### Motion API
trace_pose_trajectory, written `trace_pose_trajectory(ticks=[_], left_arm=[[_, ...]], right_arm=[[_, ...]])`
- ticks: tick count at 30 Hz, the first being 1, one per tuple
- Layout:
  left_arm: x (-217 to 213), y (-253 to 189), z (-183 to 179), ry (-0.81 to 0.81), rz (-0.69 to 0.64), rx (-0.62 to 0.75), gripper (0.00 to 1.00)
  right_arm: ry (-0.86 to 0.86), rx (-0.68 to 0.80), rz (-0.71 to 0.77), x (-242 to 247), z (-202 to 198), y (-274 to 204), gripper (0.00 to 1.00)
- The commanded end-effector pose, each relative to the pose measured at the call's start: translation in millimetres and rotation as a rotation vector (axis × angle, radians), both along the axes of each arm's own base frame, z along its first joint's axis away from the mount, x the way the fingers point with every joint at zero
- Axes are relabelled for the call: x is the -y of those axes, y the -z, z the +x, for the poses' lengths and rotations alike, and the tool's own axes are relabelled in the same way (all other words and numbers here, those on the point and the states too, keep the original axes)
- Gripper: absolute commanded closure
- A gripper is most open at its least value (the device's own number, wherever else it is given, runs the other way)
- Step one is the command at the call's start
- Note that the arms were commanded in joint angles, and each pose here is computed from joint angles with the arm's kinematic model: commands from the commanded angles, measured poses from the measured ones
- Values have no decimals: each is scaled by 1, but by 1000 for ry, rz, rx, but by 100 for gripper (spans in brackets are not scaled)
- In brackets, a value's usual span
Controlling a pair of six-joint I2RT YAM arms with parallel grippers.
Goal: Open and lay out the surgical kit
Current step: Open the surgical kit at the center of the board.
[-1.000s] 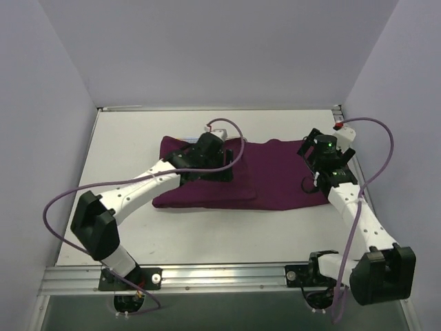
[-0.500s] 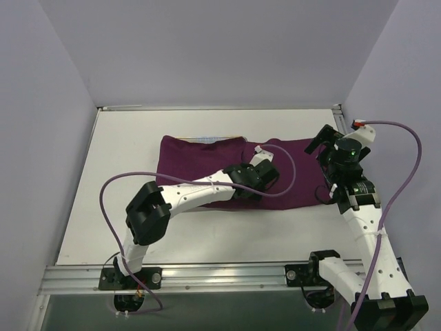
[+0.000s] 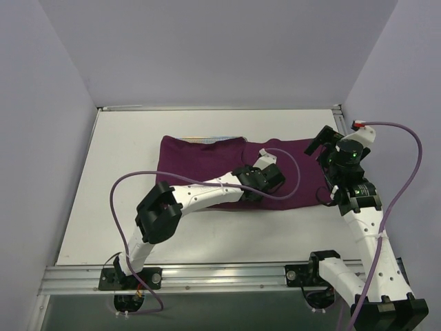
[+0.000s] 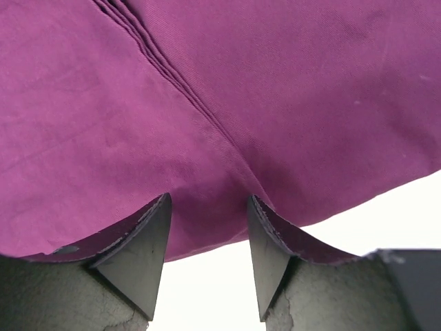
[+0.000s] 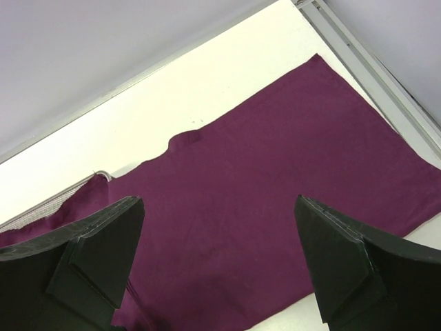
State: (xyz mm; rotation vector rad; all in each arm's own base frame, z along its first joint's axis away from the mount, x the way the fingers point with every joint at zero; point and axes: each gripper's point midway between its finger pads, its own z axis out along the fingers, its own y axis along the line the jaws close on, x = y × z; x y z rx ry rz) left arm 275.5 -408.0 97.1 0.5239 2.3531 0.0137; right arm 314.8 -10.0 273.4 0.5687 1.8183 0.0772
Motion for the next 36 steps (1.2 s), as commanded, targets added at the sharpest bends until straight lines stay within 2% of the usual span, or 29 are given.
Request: trace_pose_trajectory(ticks=[1,8,20,24,28,32,36], left_arm=[[15,-19,2,0,-50,39,43],[19,-12,-5,20,-48,38,32],[18,8,-1,6,8,45,32],[17,7,1,-1,18,54,37],[16,2,2,-1,13,67,45],[14,-2,3,-5,20,79,59],[9,-12,4,-16,15,98,64]], right_arm=[[-4,31,0,1,1,-5,4],[-10,26,0,0,-1,-2,4],[-11,43,8,0,-6,-6,4],[-9,40,6,0,-7,-4,4],[-12,41,7,0,-9,-4,4],[-14,40,12,-1,-9,-2,4],[-18,36,15,-2,-9,0,4]])
